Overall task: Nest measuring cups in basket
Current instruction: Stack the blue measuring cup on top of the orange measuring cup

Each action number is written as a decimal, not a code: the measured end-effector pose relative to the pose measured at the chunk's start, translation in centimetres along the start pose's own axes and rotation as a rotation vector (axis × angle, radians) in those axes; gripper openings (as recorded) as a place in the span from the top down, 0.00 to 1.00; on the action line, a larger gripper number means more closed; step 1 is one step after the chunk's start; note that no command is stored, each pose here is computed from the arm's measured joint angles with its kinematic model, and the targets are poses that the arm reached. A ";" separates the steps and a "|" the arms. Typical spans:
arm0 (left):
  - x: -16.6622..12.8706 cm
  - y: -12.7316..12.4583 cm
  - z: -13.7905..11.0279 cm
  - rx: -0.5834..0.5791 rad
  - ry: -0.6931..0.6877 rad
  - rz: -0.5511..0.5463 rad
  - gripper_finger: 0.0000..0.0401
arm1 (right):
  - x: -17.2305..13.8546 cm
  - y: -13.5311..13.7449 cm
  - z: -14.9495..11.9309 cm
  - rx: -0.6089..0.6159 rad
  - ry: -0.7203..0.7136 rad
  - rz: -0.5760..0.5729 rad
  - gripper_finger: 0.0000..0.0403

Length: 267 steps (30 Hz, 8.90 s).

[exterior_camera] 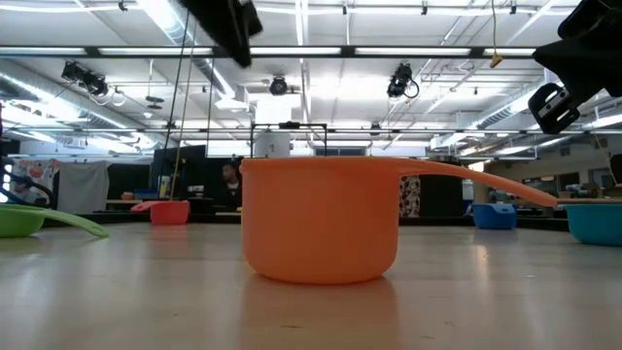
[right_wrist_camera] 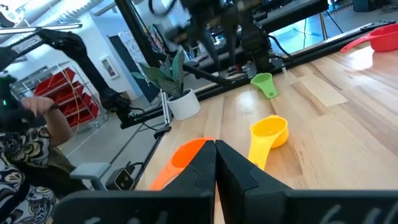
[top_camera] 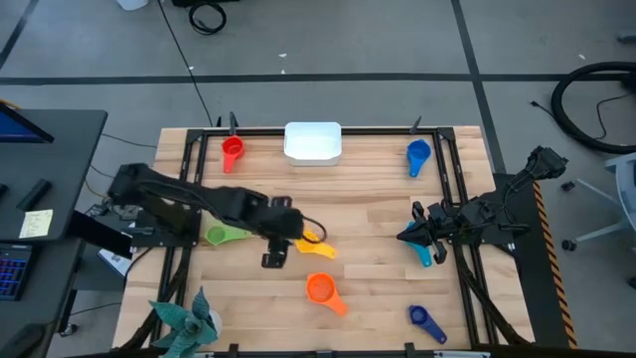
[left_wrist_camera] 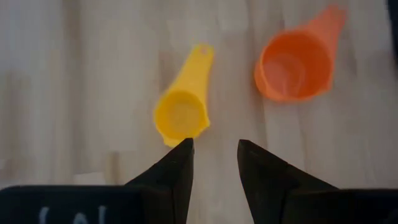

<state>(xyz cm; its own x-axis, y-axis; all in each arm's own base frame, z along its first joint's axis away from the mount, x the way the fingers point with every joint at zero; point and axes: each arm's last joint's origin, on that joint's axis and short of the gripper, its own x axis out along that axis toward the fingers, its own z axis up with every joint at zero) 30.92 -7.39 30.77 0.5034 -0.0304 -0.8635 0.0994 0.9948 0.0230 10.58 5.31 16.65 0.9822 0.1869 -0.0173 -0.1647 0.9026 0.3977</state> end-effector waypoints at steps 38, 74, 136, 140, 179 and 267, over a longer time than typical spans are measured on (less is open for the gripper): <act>-13.6 -0.8 -14.3 -0.001 -0.502 -0.093 0.67 | -0.1 0.4 1.5 0.028 -0.161 0.010 0.97; -7.6 -0.3 -21.2 -0.141 -0.545 -0.210 0.67 | -3.3 2.7 15.8 -0.389 -0.081 -0.938 0.97; -7.6 -0.1 -21.0 -0.153 -0.577 -0.137 0.67 | 2.6 -21.9 13.4 0.314 0.784 -1.595 0.67; -7.6 -0.1 -21.0 -0.153 -0.577 -0.137 0.67 | 2.4 -22.9 12.7 0.370 0.787 -1.623 0.68; -7.6 -0.1 -21.0 -0.153 -0.577 -0.138 0.67 | 1.0 -24.6 12.3 0.558 0.749 -1.565 0.68; -7.6 0.0 -21.0 -0.134 -0.595 -0.079 0.67 | 15.2 -6.5 15.9 0.100 1.092 -0.992 0.97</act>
<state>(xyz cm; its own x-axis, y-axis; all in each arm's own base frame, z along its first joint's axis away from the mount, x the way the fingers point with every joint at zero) 9.06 -5.07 26.79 0.8957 -0.1150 -0.4295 0.0666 0.9898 -0.1260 28.00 -3.86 28.35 0.1274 -0.2425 -0.9618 0.5695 0.8118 -0.1293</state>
